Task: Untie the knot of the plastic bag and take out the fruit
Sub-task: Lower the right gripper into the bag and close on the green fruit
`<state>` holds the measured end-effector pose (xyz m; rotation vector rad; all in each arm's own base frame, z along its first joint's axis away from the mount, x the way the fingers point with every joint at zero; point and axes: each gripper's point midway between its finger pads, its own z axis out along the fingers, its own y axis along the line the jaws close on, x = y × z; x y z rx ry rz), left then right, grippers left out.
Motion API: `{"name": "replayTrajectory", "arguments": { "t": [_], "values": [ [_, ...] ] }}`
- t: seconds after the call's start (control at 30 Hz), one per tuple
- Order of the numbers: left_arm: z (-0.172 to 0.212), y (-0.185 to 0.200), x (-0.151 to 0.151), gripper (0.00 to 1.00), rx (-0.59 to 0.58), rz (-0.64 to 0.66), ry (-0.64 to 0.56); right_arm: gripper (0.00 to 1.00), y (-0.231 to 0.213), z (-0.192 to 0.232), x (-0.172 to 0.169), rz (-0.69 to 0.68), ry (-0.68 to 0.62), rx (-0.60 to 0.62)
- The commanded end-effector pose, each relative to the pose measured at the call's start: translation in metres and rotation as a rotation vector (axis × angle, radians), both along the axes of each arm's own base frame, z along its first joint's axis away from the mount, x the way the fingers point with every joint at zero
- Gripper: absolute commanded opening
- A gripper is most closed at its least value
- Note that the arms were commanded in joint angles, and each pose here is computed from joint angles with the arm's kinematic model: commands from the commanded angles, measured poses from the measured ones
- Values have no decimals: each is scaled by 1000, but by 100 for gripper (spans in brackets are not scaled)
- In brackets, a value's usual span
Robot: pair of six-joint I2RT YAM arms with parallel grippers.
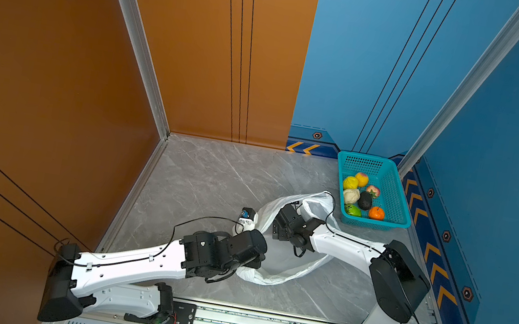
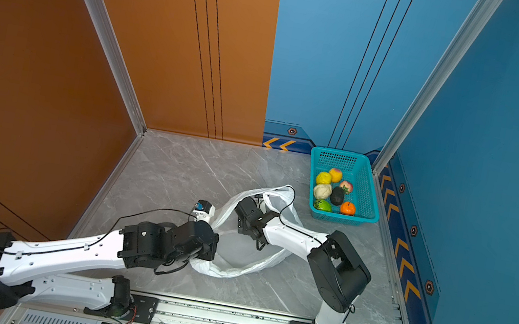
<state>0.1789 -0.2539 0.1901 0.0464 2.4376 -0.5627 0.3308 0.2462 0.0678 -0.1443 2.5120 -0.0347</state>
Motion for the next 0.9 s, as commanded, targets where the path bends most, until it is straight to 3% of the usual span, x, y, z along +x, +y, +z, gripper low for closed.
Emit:
{"name": "replayTrajectory", "arguments": {
  "t": [0.0,0.27,0.63,0.87],
  "values": [
    [-10,-6,-7,0,20,-51,20,100,6,3,14,8,-5,11],
    [-14,-21,-10,0,9,-105,43,97,15,-17,38,18,26,15],
    [-16,-21,-11,0,11,-118,54,65,20,-27,43,51,55,6],
    [-20,-20,-9,0,23,-112,54,55,21,-18,39,69,52,26]
  ]
}}
